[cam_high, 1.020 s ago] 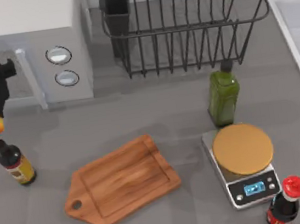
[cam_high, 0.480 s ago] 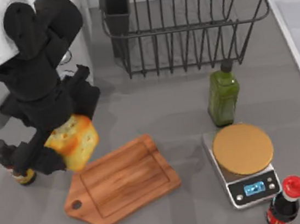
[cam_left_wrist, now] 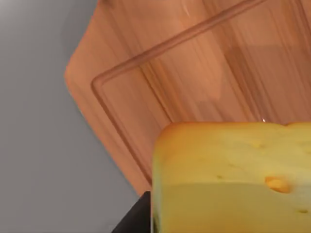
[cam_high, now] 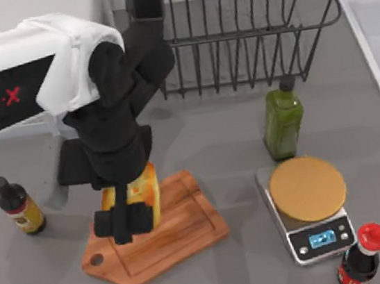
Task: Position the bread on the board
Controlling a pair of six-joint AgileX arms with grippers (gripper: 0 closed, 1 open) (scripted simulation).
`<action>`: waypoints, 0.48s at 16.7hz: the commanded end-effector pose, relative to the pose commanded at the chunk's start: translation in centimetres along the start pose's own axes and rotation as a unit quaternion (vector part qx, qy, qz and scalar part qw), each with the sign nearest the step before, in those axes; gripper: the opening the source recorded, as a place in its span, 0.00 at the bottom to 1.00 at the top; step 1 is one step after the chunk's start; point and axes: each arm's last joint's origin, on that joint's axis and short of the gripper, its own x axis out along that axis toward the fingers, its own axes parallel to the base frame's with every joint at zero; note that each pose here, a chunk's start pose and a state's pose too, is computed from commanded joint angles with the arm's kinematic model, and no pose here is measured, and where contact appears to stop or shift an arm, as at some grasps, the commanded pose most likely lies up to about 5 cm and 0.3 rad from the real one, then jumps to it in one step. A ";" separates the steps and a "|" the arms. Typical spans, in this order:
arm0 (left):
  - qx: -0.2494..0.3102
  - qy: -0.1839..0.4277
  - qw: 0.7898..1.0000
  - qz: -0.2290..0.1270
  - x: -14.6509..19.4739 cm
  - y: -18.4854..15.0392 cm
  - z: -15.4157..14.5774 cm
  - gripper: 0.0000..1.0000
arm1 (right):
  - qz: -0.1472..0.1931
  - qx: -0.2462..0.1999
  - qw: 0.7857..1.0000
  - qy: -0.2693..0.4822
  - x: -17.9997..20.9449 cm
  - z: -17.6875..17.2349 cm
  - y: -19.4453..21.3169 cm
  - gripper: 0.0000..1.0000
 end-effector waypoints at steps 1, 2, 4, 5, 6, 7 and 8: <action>-0.013 -0.002 1.000 -0.001 0.3 -0.1 -0.2 0.00 | 0.000 0.000 1.000 0.000 0.0 0.0 0.0 1.00; -0.022 -0.003 1.000 -0.002 0.5 -0.1 -0.3 0.00 | 0.000 0.000 1.000 0.000 0.0 0.0 0.0 1.00; -0.026 -0.004 1.000 -0.003 0.6 -0.2 -0.4 0.00 | 0.000 0.000 1.000 0.000 0.0 0.0 0.0 1.00; -0.026 -0.004 1.000 -0.003 0.6 -0.2 -0.4 0.00 | 0.000 0.000 1.000 0.000 0.0 0.0 0.0 1.00; -0.026 -0.004 1.000 -0.003 0.6 -0.2 -0.4 0.00 | 0.000 0.000 1.000 0.000 0.0 0.0 0.0 1.00; -0.026 -0.004 1.000 -0.003 0.6 -0.2 -0.4 0.00 | 0.000 0.000 1.000 0.000 0.0 0.0 0.0 1.00; -0.027 -0.002 1.000 -0.004 0.5 -0.2 -0.2 0.00 | 0.000 0.000 1.000 0.000 0.0 0.0 0.0 1.00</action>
